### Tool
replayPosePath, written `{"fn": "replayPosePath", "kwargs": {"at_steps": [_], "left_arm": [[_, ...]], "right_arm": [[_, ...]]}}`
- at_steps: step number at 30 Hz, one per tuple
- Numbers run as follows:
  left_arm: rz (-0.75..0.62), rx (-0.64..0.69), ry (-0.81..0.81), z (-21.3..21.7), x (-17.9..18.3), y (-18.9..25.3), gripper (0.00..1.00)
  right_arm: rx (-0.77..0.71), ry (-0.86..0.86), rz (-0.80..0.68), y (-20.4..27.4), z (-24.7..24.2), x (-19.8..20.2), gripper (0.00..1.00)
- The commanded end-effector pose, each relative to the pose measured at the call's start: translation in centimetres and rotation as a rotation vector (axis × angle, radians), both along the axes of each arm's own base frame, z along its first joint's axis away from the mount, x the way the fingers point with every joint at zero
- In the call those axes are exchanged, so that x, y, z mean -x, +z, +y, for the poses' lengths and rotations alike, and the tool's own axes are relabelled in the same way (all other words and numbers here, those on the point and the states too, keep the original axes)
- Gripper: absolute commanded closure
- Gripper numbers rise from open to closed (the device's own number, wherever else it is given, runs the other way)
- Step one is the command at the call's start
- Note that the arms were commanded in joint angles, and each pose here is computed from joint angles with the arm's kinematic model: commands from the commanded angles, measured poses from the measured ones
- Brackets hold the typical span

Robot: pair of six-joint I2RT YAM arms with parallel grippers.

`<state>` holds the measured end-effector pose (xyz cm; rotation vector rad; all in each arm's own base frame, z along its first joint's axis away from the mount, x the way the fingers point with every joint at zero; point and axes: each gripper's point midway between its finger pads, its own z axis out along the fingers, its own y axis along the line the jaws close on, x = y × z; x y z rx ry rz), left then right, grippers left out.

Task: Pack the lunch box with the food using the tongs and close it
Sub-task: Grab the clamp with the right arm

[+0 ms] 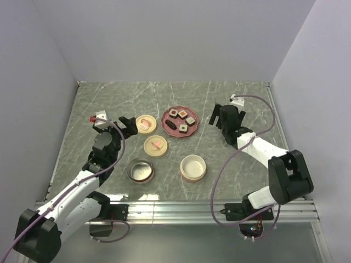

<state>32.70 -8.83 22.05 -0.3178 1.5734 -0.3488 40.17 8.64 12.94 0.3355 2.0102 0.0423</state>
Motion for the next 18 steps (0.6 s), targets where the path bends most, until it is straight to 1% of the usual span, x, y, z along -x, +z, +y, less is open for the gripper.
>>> {"fn": "replayPosePath", "kwargs": {"at_steps": [1,2,5,8,12,18], "left_arm": [[-0.030,0.017,-0.058,-1.1,0.2,1.0,0.01],[-0.031,0.017,-0.064,-1.2,0.2,1.0,0.00],[-0.036,0.026,-0.082,-1.4,0.4,1.1,0.00],[-0.044,0.027,-0.079,-1.3,0.6,1.5,0.01],[-0.044,0.027,-0.067,-1.0,0.8,1.5,0.00],[-0.069,0.041,-0.046,-0.2,1.7,2.2,0.00]], "right_arm": [[-0.006,-0.061,0.067,-0.6,-1.5,-0.2,0.05],[-0.014,-0.062,0.078,-0.8,-1.4,-0.7,0.05],[0.003,-0.102,0.174,-2.5,-2.0,-0.2,0.05],[-0.005,-0.113,0.216,-3.7,-1.9,-0.2,0.04],[-0.020,-0.109,0.255,-5.2,-1.3,-0.5,0.05],[-0.025,-0.182,0.290,-6.7,-2.5,0.1,0.04]]}}
